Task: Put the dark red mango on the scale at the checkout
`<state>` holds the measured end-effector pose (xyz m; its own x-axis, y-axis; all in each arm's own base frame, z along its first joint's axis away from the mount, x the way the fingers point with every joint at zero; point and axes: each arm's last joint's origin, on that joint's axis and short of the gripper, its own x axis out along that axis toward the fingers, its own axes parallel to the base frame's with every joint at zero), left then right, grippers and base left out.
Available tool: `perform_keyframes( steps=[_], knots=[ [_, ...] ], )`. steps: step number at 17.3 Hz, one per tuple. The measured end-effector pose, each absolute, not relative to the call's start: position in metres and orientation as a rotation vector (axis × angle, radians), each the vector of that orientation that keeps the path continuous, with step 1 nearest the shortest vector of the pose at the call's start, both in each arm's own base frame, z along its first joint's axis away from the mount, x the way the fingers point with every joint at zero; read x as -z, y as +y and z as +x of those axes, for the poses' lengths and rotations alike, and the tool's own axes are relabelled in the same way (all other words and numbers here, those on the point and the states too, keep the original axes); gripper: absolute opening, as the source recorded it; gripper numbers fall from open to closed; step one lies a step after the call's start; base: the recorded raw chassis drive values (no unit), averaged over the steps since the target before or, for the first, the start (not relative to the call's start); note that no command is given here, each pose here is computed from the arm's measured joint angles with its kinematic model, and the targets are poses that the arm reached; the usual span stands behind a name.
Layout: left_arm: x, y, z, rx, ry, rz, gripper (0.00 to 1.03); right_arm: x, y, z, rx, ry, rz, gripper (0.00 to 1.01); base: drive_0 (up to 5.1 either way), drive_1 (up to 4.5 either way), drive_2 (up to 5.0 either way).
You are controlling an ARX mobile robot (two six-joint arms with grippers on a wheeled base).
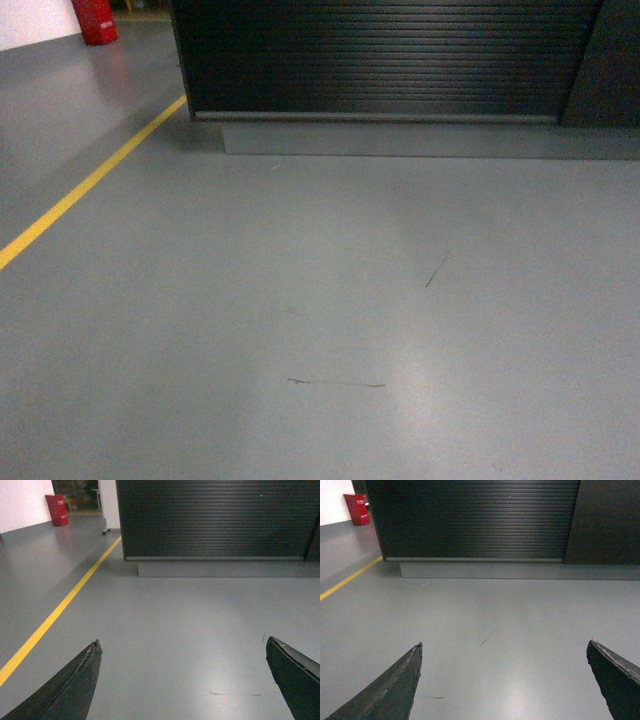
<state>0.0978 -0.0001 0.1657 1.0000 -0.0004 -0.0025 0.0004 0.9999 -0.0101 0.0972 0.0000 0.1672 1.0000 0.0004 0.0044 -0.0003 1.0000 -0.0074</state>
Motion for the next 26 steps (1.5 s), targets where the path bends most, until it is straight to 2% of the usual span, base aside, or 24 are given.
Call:
perform_keyframes(
  steps=[26],
  knots=[
    [-0.1656,-0.0001,0.0978,0.001,0.004,-0.010,0.98,-0.1672,0.0000,0.0972,0.001,-0.004,-0.007,0.98,-0.1,4.26,-4.4]
  ],
)
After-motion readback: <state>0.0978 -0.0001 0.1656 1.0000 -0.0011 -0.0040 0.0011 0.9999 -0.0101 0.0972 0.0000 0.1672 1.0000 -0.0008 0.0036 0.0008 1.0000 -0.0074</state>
